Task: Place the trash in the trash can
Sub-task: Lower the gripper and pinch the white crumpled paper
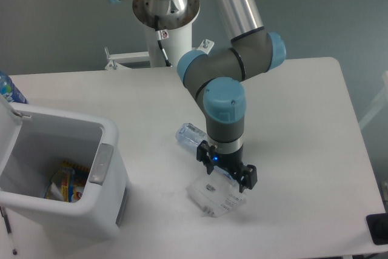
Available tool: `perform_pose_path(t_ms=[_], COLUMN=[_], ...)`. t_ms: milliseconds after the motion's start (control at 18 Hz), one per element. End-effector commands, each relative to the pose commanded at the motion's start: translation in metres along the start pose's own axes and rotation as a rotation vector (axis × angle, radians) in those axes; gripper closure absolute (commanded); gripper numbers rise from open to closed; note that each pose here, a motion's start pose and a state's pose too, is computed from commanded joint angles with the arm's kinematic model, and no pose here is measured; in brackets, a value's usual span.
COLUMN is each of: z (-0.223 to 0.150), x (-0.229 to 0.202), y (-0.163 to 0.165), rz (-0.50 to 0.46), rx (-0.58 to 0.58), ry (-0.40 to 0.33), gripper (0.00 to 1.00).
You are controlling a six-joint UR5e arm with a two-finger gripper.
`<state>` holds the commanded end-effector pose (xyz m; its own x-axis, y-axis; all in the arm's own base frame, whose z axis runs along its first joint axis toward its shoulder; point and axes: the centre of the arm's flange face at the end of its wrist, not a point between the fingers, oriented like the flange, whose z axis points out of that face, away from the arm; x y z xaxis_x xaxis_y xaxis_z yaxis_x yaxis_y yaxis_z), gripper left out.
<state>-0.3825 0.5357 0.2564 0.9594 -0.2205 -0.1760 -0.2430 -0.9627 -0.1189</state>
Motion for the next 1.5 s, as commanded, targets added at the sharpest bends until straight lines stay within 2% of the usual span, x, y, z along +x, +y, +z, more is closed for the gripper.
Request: perform_pose_path(t_ms=[444,611,667,778,1000,1056,1111,1333,1500], z=[0.003,0.017,0.020,0.024,0.019,0.018,0.018,0.009,0.001], x=[0.032,0.030,0.030,0.032,0.029,0.028,0.028,0.020,0.012], y=[-0.001,-0.001,-0.003,-0.007,-0.011,-0.010,-0.011,-0.015,-0.019], rz=[0.027,0.039,0.047,0.052,0.040,0.039,0.037,0.018,0.001], rx=[-0.014,-0.088,-0.109,-0.105,-0.088,-0.086,-0.085,-0.067,0.013], ry=[0.030,0.004,-0.013,-0.038,-0.049,-0.049,-0.051,-0.067,-0.040], gripper=[0.00,0.00,0.07,0.33,0.76,0.92,1.00,1.00,1.00])
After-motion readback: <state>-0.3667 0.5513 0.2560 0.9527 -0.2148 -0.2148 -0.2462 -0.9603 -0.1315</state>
